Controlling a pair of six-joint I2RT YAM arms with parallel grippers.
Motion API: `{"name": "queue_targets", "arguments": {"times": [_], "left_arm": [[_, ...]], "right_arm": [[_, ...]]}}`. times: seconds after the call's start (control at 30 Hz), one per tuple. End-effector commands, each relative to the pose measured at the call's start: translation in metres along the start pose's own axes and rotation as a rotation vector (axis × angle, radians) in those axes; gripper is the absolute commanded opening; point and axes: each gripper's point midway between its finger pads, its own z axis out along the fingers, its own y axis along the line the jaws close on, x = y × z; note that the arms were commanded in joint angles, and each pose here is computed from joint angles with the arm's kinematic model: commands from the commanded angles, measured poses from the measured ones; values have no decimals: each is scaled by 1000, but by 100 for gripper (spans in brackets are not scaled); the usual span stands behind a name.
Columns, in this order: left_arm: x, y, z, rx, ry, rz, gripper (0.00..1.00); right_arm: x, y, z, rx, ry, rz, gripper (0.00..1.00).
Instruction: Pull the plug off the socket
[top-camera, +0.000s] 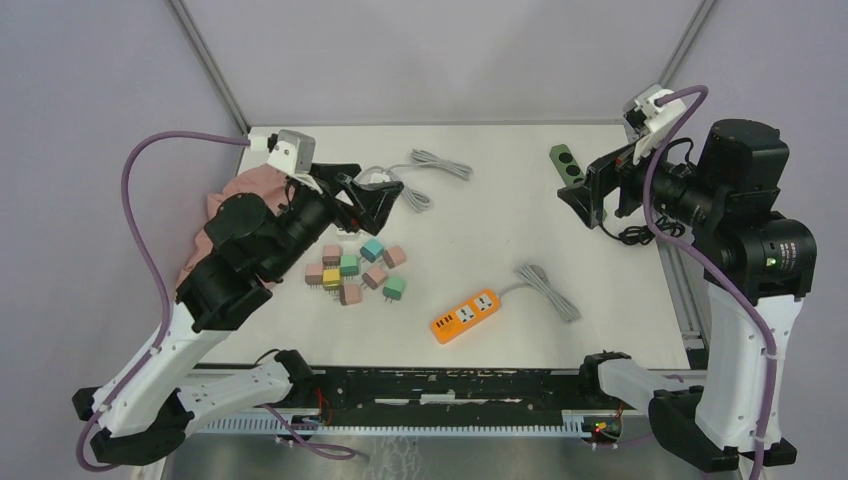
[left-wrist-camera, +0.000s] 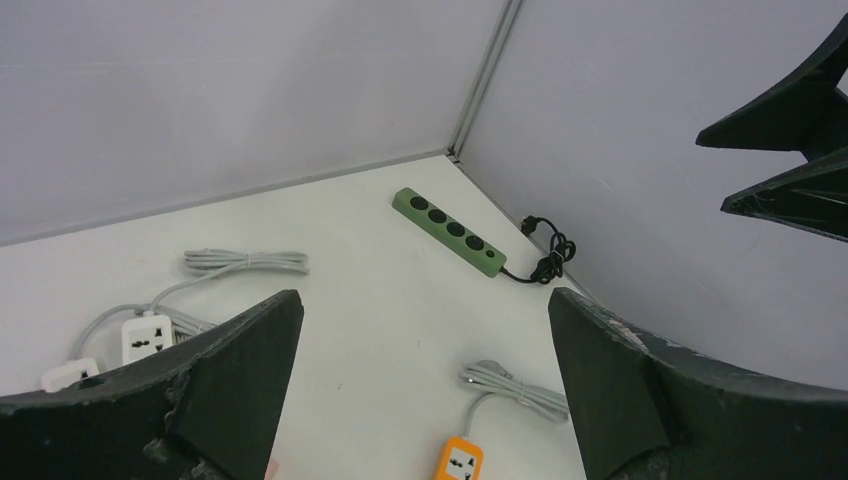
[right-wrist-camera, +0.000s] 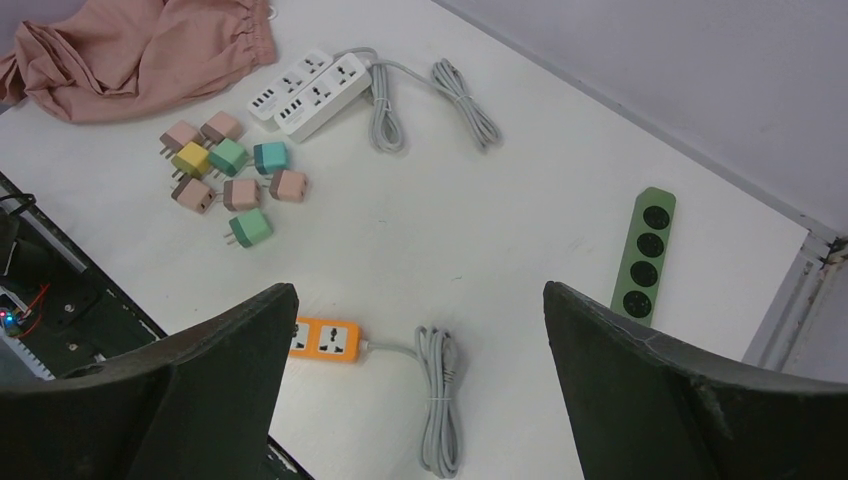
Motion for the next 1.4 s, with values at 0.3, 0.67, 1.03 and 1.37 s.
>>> {"name": "queue_targets", "arguments": {"times": [0.3,0.67,1.03,1.37], "left_arm": [[5,-4,-13,44,11,-1,99],[14,-3,-10,47,30,4,99],[20,-1,-12,46,27,8,99],[18,-1,-12,47,14,10,99]], "right_arm": [[-1,7,2,-54,-29,28,100],[6,6,1,-41,-27,34,100],[9,5,5,-51,-21,52,100],[11,4,7,-58,-20,57,100]]}}
